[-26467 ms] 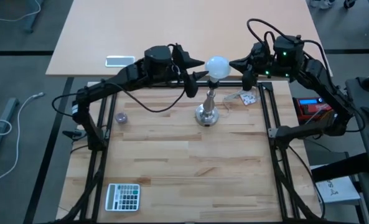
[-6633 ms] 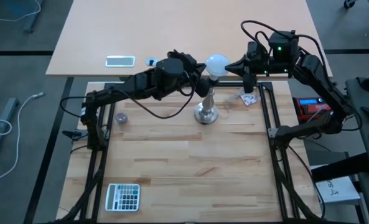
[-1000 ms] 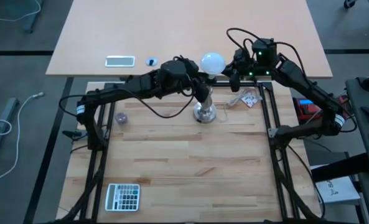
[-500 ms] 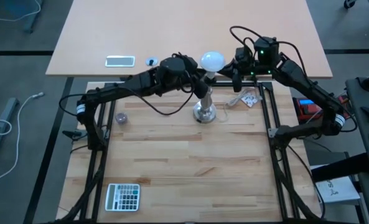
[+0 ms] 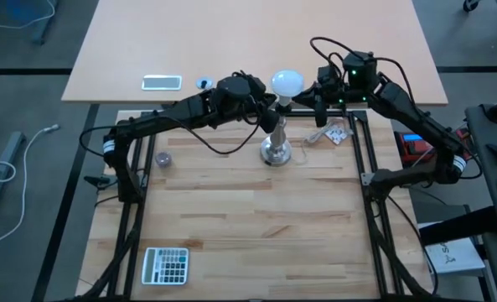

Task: Screw lightbulb
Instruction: Insert the light bulb into the lamp

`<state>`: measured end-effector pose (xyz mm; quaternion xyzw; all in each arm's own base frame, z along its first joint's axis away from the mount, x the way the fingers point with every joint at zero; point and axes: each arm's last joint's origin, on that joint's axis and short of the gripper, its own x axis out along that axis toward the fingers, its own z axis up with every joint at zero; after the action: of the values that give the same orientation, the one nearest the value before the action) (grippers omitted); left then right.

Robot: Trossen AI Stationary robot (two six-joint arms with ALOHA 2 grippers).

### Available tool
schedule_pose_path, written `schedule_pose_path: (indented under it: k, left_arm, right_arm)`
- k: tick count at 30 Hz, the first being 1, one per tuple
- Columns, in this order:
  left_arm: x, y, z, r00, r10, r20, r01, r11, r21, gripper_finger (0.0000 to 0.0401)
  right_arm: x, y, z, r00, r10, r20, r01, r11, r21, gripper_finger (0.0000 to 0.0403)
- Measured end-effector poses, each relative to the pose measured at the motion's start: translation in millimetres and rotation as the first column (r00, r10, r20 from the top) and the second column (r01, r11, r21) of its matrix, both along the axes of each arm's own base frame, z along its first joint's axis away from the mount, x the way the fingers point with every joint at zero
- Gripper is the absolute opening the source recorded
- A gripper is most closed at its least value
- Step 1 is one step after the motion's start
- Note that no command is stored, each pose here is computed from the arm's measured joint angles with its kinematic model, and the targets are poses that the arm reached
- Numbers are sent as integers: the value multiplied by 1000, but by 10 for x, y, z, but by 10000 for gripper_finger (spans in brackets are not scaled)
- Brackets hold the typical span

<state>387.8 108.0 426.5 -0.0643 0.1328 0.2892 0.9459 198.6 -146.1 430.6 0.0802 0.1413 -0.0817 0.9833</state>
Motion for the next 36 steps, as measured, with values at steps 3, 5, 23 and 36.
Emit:
schedule_pose_path:
  k: [3,5,23,36]
  left_arm:
    - [-35,-62,49,1000,-4,21,5,1000,-20,20]
    - [-52,-109,88,999,-14,35,15,1000,-18,20]
    - [57,-9,21,999,-20,46,19,999,28,20]
    - [54,91,-7,999,-2,39,1,1000,26,20]
  right_arm:
    - [-38,6,13,998,-54,-20,53,997,-54,0]
    - [-32,-6,4,997,-68,-30,65,995,-74,0]
    - [62,-31,-4,1000,-10,-9,9,999,-42,0]
    - [5,75,22,1000,8,-26,-9,999,-34,0]
